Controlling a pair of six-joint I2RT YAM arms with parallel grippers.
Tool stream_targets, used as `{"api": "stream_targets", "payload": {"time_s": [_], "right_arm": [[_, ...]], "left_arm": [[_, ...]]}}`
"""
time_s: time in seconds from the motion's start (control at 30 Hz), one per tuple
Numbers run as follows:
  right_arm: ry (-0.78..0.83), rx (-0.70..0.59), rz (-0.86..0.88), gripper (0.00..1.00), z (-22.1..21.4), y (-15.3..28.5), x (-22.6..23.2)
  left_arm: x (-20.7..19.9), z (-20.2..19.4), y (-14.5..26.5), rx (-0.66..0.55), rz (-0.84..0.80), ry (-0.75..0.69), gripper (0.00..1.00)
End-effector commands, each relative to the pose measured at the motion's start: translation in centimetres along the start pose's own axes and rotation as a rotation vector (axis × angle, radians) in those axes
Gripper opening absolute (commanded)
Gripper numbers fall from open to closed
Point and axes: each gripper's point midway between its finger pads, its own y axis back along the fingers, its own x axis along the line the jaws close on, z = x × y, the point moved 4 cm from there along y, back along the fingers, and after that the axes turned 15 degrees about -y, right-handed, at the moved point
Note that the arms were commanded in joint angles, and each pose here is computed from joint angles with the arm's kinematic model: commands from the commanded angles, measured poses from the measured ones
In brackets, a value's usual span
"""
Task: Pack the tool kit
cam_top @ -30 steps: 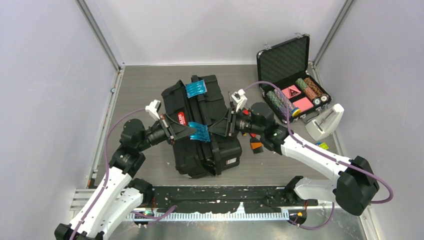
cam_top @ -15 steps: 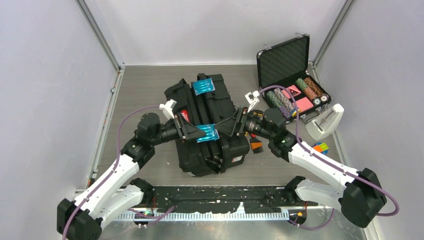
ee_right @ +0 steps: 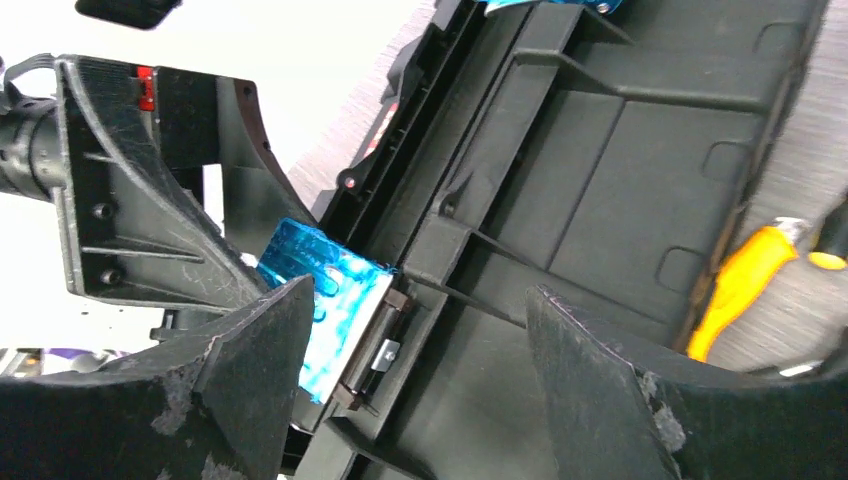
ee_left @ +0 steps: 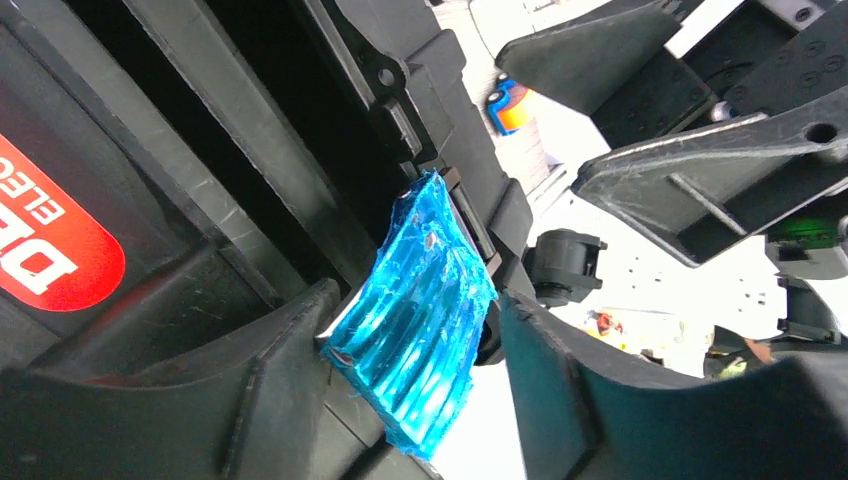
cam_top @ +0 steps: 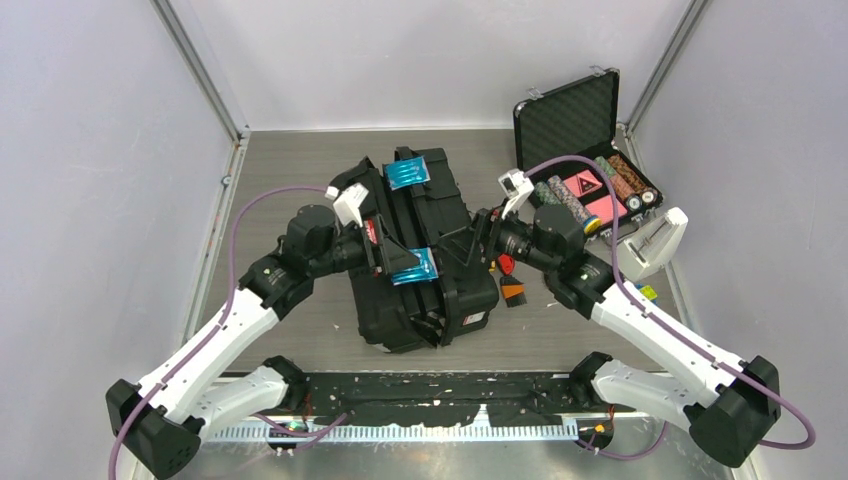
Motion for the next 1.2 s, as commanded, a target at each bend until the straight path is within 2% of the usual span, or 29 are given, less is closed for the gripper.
{"api": "stream_targets", "payload": {"time_s": [0.0, 0.07, 0.2, 0.33, 0.53, 0.63, 0.9, 1.07, 1.17], "right_arm": [[0.137, -0.071, -0.058, 0.82, 3.2, 0.7, 1.1], [0.163, -0.064, -0.088, 0.82, 4.1, 0.3, 1.4], [0.204, -0.019, -0.135, 0.81, 5.4, -1.4, 1.7], [0.237, 0.034, -0.183, 0.81, 5.9, -3.5, 2.1], [0.295, 0.130, -0.329, 0.79, 4.8, -7.0, 0.5], [0.328, 0.136, -0.411, 0.77, 4.8, -7.9, -0.5], [0.370, 0.185, -0.537, 0.66, 3.6, -9.3, -3.1], [0.377, 0.199, -0.552, 0.57, 3.1, -9.5, -3.6], [0.375, 0.203, -0.550, 0.56, 2.9, -9.6, -3.5]], "left_arm": [[0.9, 0.1, 0.4, 0.023, 0.082, -0.066, 0.67], [0.8, 0.2, 0.4, 0.027, 0.081, -0.073, 0.76], [1.2, 0.1, 0.4, 0.034, 0.107, -0.084, 0.78], [1.2, 0.4, 0.7, 0.031, 0.125, -0.101, 0.86], [1.7, 0.9, 1.4, 0.012, 0.180, -0.134, 0.92], [1.9, 1.0, 1.8, 0.007, 0.208, -0.146, 0.96], [2.9, 3.0, 4.6, -0.038, 0.391, -0.219, 1.00], [5.3, 3.8, 6.5, -0.038, 0.607, -0.277, 1.00], [6.1, 4.5, 6.9, -0.038, 0.693, -0.299, 1.00]]}}
